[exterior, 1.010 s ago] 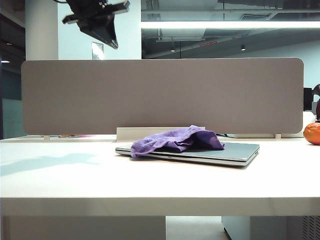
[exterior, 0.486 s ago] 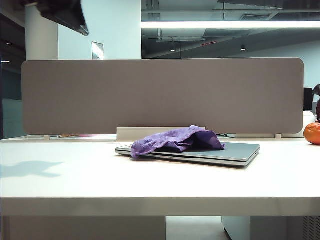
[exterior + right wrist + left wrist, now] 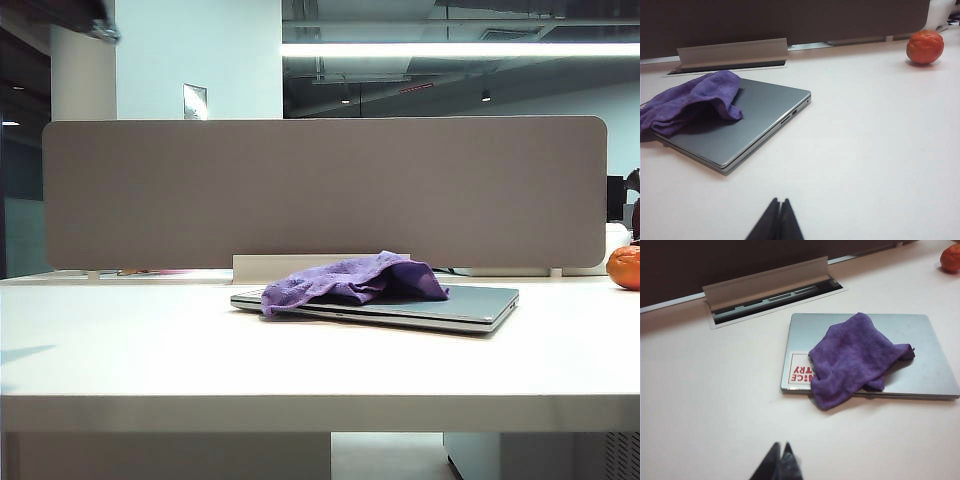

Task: Pick up the purple rag and put it over the laptop.

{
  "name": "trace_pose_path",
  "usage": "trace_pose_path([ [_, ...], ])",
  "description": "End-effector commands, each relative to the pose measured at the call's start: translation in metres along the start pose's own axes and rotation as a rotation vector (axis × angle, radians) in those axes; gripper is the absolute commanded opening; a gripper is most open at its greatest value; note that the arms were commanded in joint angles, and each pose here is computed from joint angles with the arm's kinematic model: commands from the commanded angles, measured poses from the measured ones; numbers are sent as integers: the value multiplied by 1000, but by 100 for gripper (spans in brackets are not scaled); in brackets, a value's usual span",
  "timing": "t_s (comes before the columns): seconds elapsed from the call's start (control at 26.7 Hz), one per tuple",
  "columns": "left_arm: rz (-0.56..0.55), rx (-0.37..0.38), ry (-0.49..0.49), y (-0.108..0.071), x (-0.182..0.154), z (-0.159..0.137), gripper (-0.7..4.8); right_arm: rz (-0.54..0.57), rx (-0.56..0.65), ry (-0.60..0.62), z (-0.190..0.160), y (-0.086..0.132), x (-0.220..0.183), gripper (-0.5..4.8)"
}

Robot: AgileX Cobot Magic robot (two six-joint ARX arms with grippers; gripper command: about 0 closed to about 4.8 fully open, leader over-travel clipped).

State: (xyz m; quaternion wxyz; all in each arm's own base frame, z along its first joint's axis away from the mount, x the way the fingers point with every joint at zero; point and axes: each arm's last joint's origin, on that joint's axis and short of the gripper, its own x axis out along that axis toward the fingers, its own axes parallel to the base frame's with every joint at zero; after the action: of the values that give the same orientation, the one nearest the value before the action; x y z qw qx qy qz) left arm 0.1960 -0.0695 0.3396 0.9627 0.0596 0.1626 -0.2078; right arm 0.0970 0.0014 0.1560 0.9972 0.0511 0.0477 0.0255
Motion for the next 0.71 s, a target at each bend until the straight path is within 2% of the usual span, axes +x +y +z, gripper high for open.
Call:
trace_pose_path([
  [0.04, 2, -35, -30, -2, -16, -11, -6, -4, -3, -10, 0, 0, 0, 22],
  [0.15, 4, -44, -51, -4, -29, -24, -6, -4, -3, -10, 0, 0, 0, 22],
  [0.34, 47, -110, -92, -7, -51, -51, -6, -4, -3, -10, 0, 0, 0, 22],
  [0.71, 42, -178, -177, -13, -87, -92, -6, -3, -3, -10, 0, 0, 0, 22],
])
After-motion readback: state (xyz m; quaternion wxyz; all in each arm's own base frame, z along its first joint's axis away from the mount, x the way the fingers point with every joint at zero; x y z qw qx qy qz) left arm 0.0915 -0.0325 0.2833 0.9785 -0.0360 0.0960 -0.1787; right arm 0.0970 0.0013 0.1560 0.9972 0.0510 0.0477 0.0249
